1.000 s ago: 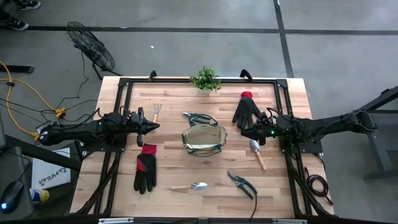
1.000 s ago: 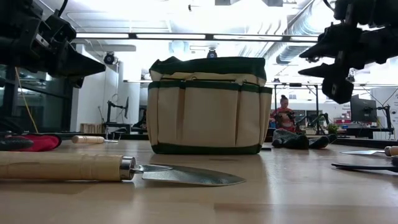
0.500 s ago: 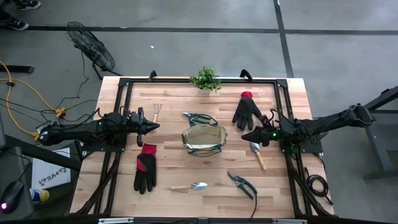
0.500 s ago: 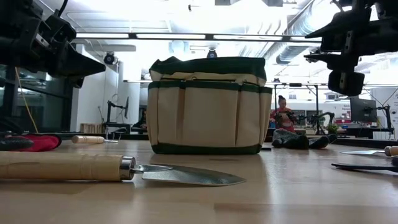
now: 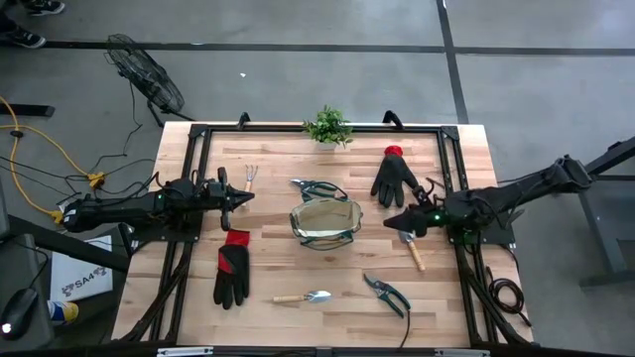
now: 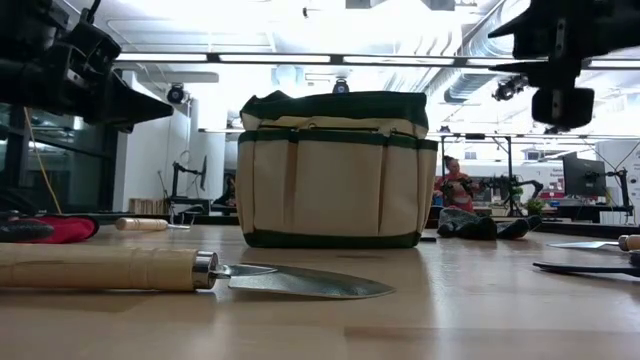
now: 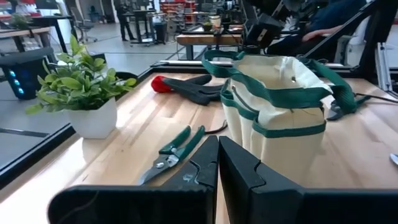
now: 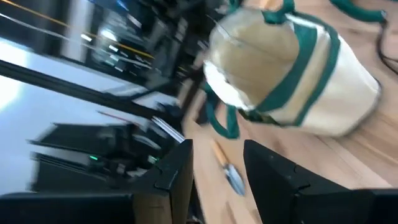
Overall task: Pick & Place Garden tools in Gardening bag
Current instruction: Put the green shear scissors into the gardening bag
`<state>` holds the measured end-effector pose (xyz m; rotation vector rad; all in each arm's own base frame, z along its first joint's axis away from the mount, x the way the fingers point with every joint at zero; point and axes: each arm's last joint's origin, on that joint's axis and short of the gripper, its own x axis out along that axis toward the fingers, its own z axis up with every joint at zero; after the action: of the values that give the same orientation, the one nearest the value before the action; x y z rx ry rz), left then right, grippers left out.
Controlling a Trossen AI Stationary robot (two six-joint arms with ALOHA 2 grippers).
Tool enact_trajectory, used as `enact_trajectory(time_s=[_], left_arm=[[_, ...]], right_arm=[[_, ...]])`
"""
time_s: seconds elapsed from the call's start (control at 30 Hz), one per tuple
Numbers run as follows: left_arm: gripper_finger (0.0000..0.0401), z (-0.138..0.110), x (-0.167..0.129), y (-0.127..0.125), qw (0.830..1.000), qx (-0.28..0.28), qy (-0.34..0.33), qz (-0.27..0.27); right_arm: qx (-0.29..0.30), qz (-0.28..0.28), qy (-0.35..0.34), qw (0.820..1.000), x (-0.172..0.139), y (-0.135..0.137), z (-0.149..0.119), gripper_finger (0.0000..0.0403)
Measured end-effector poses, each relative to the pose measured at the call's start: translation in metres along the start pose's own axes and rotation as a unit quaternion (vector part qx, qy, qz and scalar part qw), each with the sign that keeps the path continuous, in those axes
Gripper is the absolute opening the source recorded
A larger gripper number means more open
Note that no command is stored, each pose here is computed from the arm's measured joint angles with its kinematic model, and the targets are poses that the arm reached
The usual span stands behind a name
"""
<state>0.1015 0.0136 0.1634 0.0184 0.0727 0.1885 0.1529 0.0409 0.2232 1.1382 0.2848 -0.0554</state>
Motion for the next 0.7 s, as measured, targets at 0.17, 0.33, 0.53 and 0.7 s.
enact_trajectory(time_s=[0.17, 0.33, 0.53, 0.7], left_arm=[[0.0010, 0.000, 0.000, 0.000, 1.000, 0.000, 0.000, -0.002], [0.0010, 0.000, 0.000, 0.000, 1.000, 0.000, 0.000, -0.003], [0.0010, 0.000, 0.000, 0.000, 1.000, 0.000, 0.001, -0.004], [0.0010, 0.000, 0.000, 0.000, 1.000, 0.000, 0.001, -0.004]], right_arm=[[0.001, -0.080, 0.044, 0.996, 0.008, 0.023, 0.001, 0.0135], [0.019, -0.144, 0.084, 0.986, 0.016, 0.036, -0.005, 0.0135], [0.084, -0.192, 0.138, 0.968, 0.028, 0.040, -0.019, 0.0135], [0.140, -0.244, 0.195, 0.940, 0.039, 0.032, -0.040, 0.0135]])
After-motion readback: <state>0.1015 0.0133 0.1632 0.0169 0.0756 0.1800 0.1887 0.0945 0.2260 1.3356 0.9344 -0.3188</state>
